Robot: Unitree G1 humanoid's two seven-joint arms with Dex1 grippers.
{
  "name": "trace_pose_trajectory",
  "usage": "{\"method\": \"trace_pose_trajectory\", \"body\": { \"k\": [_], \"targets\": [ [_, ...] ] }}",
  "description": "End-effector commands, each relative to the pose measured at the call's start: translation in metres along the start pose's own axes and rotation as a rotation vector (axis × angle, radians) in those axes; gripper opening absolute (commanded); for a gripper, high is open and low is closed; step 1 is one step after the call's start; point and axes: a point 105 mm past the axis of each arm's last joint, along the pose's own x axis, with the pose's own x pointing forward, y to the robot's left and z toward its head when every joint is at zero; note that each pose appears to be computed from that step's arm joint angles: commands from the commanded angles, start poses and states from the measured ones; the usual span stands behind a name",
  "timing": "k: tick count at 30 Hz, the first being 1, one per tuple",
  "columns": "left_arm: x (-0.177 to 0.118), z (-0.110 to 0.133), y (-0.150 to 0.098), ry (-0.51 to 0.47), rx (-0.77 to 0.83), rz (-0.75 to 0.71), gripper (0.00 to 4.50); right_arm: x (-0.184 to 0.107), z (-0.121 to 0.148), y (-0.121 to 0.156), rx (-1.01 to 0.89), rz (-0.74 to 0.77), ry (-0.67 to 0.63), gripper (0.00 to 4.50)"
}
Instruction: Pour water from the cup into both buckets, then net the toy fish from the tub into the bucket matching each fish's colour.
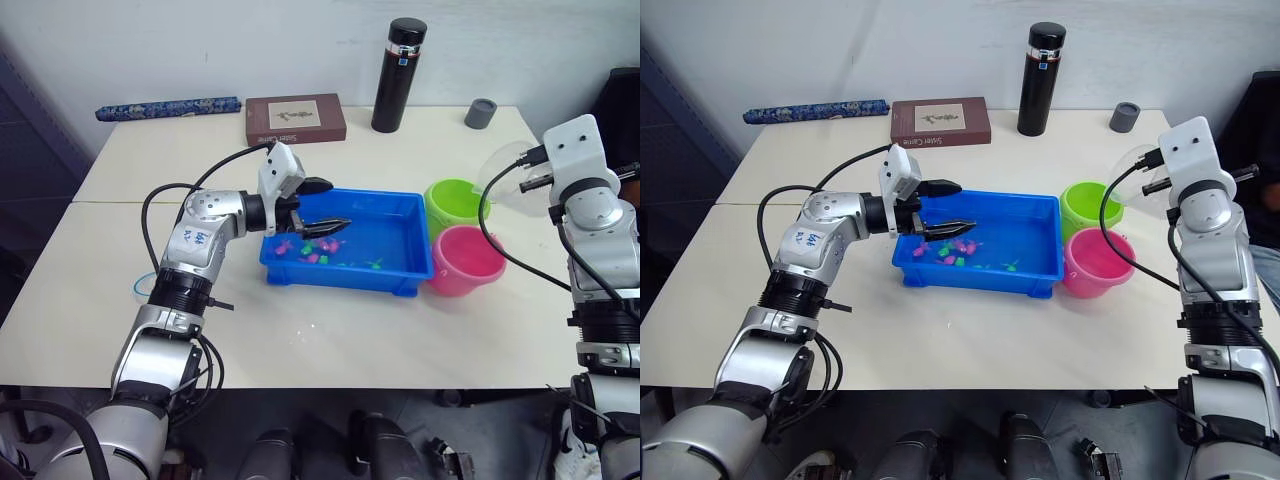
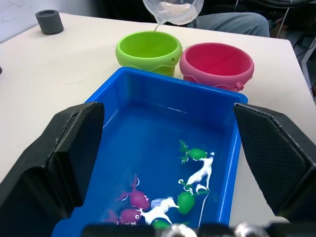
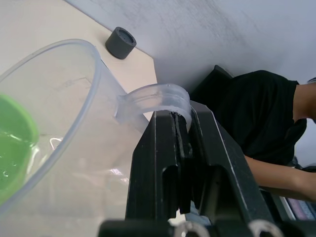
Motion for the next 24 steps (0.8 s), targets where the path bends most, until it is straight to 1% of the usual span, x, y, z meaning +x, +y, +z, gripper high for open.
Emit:
{"method": "trace_pose_trajectory", "body": {
  "k": [1, 9, 24],
  "targets": [
    [-0.002, 0.012, 0.000, -0.029, 0.043, 0.011, 4.50, 0.000, 0.026, -0.019, -0.074, -0.073, -0.078, 0.04],
    [-0.004, 0.010, -0.001, -0.026, 0.041, 0.019, 4.50, 0.002, 0.031, -0.014, -0.138, -0.095, -0.079, 0.04],
    [-0.007, 0.006, -0.003, -0.017, 0.035, 0.032, 4.50, 0.008, 0.039, -0.004, -0.332, -0.145, -0.120, 0.04]
  ]
}}
